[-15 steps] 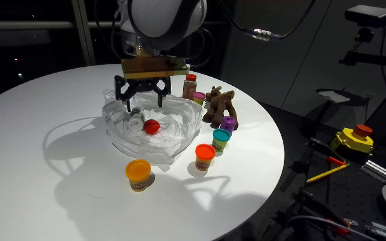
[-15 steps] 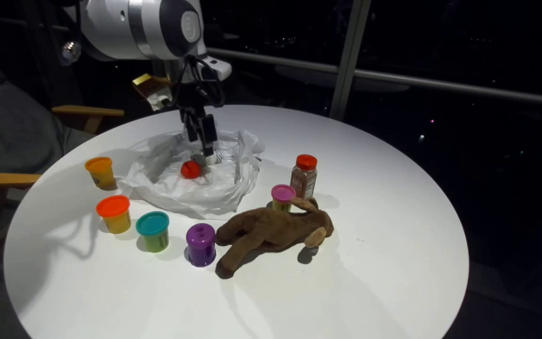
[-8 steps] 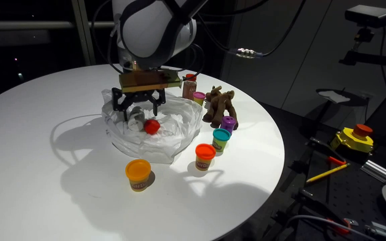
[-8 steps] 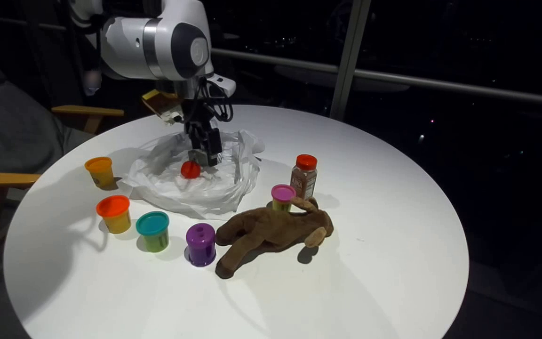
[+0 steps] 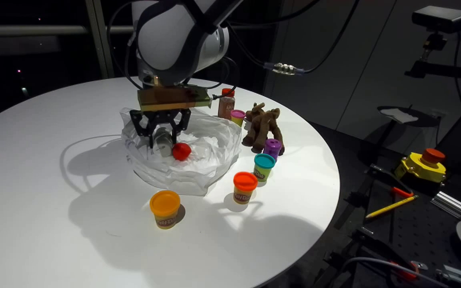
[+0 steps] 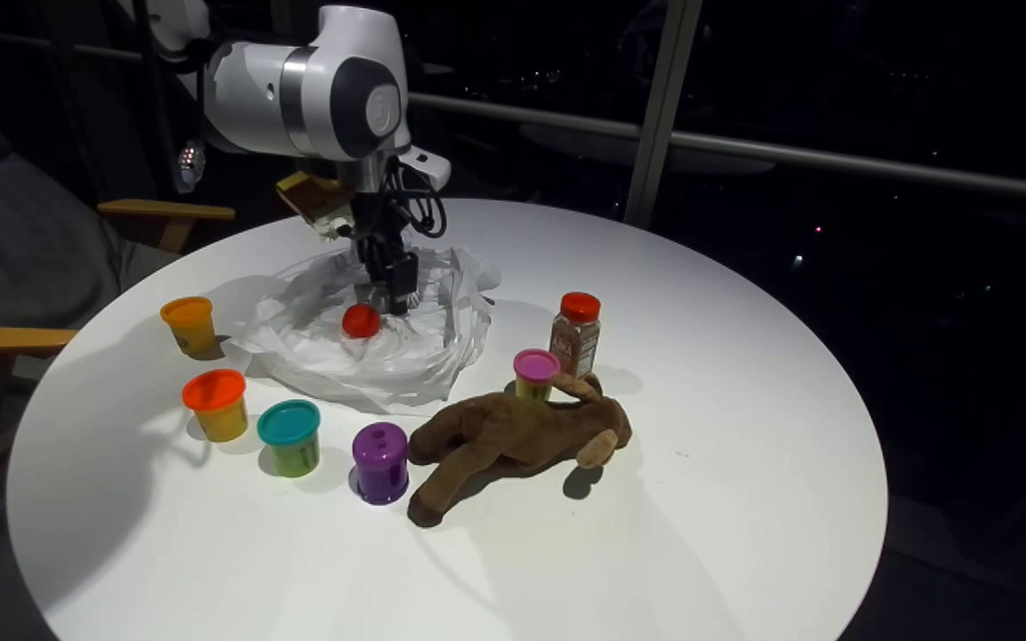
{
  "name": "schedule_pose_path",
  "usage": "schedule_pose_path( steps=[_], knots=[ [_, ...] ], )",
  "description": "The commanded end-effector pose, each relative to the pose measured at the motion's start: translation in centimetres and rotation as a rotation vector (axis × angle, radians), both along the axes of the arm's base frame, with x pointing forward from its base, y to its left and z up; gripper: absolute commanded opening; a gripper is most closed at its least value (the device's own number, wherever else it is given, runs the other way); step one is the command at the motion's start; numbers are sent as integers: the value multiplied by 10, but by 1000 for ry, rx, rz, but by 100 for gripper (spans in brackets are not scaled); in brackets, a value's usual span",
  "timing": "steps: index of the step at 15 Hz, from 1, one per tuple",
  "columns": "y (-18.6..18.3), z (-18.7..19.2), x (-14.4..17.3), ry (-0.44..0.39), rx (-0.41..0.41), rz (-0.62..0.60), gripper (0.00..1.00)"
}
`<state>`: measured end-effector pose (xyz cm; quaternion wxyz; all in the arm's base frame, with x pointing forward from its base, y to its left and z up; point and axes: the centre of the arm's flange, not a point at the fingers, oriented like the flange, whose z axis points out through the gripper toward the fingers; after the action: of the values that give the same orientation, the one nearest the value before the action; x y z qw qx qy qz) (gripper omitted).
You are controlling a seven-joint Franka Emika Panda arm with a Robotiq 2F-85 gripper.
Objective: Remove all the objects from the plastic bag and put them on the table
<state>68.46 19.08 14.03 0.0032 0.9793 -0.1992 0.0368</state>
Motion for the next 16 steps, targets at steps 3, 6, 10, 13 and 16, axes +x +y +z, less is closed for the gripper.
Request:
schedule_pose_path(
  steps=[3, 6, 10, 13, 16],
  knots=[
    [3, 25, 4, -29, 10, -5, 27],
    [11, 58, -11, -61, -48, -9, 27],
    [24, 95, -41, -83, -107, 4, 27],
    [38, 106, -71, -56, -152, 26, 27],
    [46, 97, -102, 5, -187, 44, 27]
  ],
)
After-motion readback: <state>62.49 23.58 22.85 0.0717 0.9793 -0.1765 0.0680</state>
